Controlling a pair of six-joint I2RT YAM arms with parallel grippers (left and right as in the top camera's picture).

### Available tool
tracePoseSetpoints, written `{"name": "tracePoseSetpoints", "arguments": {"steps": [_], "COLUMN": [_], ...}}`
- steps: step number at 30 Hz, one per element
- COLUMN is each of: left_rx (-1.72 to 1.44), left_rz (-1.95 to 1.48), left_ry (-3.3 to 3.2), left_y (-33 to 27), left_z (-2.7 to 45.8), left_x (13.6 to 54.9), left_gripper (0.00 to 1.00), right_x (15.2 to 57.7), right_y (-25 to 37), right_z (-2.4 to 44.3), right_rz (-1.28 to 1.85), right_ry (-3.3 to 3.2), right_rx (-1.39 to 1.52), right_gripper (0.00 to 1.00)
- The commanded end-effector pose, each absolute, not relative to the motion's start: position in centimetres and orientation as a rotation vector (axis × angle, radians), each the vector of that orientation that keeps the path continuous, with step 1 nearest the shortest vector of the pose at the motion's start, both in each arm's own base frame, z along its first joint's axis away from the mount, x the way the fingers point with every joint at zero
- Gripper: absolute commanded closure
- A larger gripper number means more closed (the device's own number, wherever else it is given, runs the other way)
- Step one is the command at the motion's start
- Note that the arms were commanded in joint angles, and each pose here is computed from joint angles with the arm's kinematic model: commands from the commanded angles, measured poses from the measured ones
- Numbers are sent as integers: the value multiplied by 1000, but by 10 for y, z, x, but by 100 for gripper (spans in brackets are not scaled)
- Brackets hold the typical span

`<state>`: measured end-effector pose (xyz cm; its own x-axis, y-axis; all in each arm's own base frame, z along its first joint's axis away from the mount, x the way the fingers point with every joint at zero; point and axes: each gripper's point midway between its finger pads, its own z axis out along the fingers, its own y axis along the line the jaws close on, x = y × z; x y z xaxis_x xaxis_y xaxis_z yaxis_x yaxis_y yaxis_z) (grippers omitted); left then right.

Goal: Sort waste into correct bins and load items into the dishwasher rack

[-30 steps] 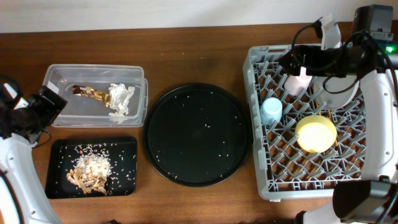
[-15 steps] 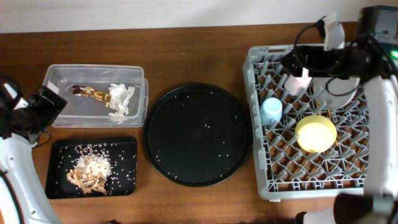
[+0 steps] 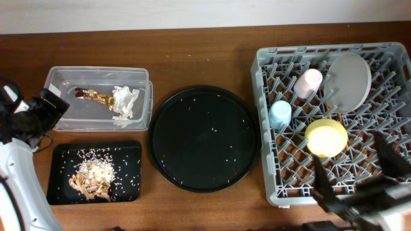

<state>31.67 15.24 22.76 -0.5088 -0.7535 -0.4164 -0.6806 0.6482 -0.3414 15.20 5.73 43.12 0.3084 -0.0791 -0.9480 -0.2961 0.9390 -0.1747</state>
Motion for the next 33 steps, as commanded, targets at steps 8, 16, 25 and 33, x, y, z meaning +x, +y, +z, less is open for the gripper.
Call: {"name": "tracePoseSetpoints", "arguments": {"steps": [8, 16, 25, 33], "left_rx": [-1096, -1096, -1096, -1096], "left_rz": [-170, -170, -170, -170], "left_ry": [2326, 2326, 2326, 2327], "left_y": [154, 154, 154, 154], "left_z": [231, 231, 231, 231], "left_x": [315, 315, 315, 315], "left_gripper": [1, 1, 1, 1], "right_x": [218, 237, 242, 242], "right_y": [59, 60, 36, 36], "right_z": [272, 189, 162, 162], "right_rz": [191, 211, 148, 148], "right_ry": [1283, 1492, 1612, 1612], "right_rx": [-291, -286, -205, -205], "right_gripper": [2, 2, 2, 2]}}
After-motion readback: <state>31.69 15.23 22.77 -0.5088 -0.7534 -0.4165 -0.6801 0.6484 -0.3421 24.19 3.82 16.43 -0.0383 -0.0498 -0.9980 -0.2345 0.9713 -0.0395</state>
